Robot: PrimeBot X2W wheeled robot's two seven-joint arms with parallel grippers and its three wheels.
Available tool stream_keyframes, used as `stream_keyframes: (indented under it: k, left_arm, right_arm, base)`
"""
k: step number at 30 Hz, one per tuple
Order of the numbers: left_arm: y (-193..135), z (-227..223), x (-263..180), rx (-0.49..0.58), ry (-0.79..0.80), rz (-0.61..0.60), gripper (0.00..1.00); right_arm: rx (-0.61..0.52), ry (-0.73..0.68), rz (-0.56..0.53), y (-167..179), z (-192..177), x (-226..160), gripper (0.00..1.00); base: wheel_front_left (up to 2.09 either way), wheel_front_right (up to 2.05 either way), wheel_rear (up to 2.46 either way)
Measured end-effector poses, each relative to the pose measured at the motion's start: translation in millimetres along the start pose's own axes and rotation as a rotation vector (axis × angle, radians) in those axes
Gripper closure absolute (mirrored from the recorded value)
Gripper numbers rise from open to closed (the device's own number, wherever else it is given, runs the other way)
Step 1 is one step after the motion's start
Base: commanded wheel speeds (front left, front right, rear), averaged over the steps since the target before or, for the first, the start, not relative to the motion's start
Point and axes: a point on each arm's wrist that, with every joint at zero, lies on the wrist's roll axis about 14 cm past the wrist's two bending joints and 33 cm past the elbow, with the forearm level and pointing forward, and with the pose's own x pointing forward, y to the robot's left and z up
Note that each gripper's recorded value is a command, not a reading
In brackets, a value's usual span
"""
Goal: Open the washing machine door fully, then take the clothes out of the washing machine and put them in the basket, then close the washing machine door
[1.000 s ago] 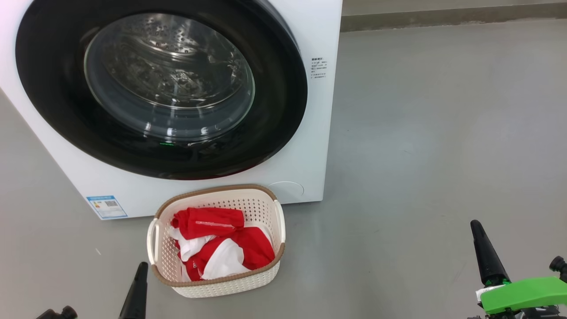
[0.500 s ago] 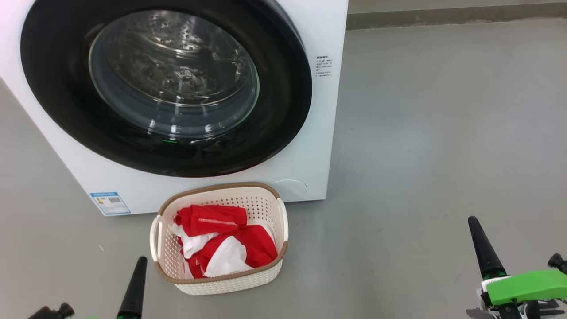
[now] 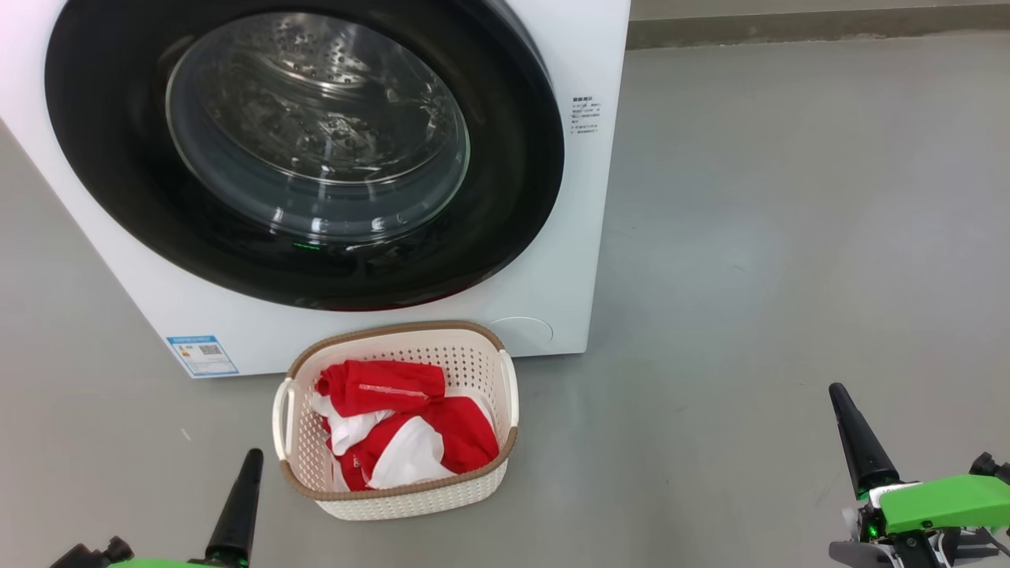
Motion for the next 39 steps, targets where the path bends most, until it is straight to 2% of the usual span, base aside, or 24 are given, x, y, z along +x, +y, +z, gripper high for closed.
stream_keyframes:
  k: [16,39]
  left_arm:
    - [-5,4,6,-0.186,0.005,-0.028,1.0]
    - [-5,4,6,-0.189,0.004,-0.03,1.0]
  right_arm:
    - [0.184,0.032,0.012,5,-7,12,1.0]
    - [0.188,0.024,0.018,7,-2,13,1.0]
  base:
    - [0.0,0.0,0.0]
    - [0.0,0.0,0.0]
